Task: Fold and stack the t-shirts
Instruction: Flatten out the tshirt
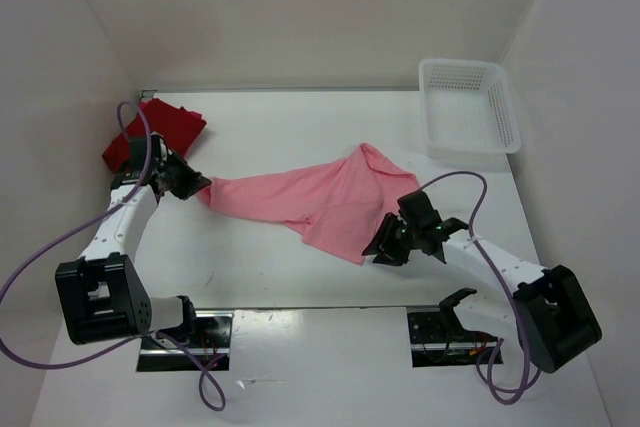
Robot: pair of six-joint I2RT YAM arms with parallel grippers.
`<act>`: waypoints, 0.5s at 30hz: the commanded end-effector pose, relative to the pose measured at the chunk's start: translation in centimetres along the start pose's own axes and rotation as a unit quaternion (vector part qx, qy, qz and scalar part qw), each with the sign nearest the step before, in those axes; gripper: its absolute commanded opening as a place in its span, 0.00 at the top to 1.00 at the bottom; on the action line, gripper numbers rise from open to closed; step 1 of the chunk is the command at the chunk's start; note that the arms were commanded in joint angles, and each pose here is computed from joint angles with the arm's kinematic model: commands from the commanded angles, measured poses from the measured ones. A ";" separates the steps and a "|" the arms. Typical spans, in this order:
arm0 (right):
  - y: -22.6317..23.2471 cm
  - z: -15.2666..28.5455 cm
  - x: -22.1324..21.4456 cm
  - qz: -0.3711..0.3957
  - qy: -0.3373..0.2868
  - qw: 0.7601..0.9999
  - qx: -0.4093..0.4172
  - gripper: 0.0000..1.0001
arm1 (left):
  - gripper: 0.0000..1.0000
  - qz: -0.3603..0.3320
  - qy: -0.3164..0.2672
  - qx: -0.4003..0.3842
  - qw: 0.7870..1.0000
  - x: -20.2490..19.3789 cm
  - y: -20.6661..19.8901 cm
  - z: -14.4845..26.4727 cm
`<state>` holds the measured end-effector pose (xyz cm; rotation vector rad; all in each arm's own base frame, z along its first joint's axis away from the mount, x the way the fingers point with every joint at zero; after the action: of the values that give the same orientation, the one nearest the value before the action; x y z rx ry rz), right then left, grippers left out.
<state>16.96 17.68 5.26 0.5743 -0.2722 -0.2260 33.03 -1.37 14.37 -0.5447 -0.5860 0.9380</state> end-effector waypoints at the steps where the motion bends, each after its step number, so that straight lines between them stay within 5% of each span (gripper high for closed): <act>1: 0.0 -1.4 0.6 -0.022 -0.012 1.000 0.003 0.54 | 1.00 -0.015 0.007 -0.010 1.000 -0.5 -0.3 0.1; 15: -1.0 -4.1 0.3 -0.033 0.008 0.999 -0.022 0.67 | 1.00 -0.017 0.013 -0.008 1.000 -0.9 0.0 -0.5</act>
<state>17.95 18.91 2.17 0.5693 -0.2100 -0.2871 32.97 -1.90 14.09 -0.5508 -0.5804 0.9211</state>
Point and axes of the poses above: each gripper's point midway between its finger pads, its own z axis back along the fingers, its own y axis along the line the jaws close on, x = y × z, the point moved 1 cm from there along z, back along the fingers, and after that the axes turned 10 degrees about z, right-handed, at the moved point
